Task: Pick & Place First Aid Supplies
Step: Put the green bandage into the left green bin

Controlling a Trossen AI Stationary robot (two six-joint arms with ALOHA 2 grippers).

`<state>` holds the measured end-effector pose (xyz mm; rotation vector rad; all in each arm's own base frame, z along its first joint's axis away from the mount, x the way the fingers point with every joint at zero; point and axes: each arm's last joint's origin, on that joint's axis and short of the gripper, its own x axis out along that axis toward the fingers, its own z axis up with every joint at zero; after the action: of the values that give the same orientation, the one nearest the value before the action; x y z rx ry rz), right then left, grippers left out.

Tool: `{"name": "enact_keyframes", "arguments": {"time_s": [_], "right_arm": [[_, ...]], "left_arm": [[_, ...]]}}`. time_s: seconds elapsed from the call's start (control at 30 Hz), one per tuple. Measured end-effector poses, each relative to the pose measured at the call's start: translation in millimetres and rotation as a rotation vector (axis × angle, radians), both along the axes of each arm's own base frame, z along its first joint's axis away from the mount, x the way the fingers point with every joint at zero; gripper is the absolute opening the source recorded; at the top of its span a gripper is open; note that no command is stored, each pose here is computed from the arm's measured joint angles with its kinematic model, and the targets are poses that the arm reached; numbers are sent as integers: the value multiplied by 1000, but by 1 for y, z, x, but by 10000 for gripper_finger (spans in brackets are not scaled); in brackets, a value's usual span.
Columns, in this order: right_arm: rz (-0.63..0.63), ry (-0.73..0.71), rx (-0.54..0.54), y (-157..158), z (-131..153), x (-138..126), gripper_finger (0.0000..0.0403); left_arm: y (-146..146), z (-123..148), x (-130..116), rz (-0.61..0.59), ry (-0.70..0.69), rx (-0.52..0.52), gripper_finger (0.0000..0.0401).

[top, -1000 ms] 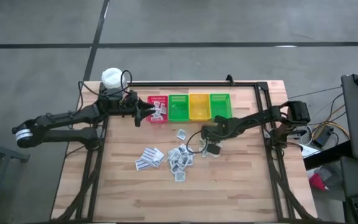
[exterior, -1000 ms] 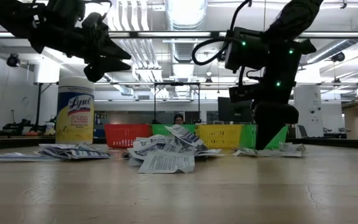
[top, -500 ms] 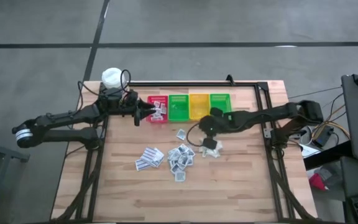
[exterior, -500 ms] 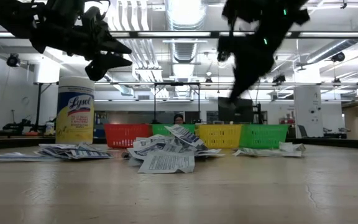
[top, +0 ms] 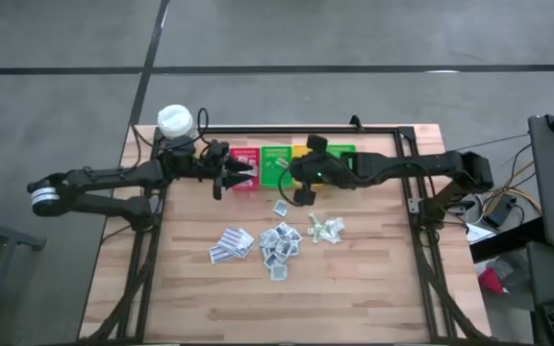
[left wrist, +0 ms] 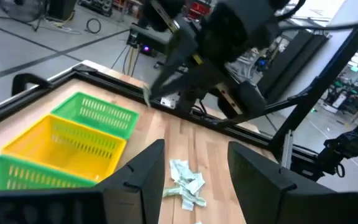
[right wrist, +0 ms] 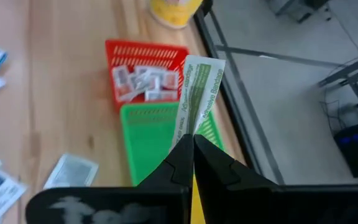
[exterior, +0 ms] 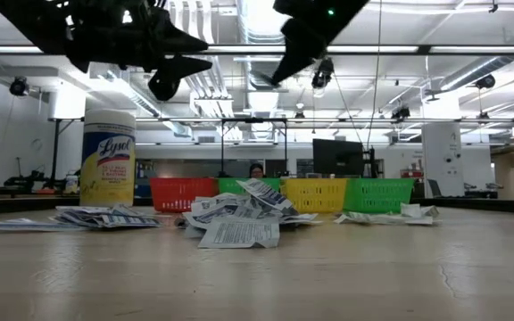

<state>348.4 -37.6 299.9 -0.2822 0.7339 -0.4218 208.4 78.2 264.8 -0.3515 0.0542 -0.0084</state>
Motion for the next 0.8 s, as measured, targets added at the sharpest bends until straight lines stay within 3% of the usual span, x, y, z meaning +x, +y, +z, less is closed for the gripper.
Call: {"name": "enact_keyframes", "arguments": {"time_s": [0.27,0.5,0.8], "right_arm": [[9,-26,-25,-5,12,21,8],[-45,-39,-65,-7,18,25,8],[-25,-43,-68,0,20,27,8]], "left_arm": [[9,8,19,4,11,7,168],[14,-2,31,16,58,-18,168],[23,-2,48,33,37,-7,168]]}}
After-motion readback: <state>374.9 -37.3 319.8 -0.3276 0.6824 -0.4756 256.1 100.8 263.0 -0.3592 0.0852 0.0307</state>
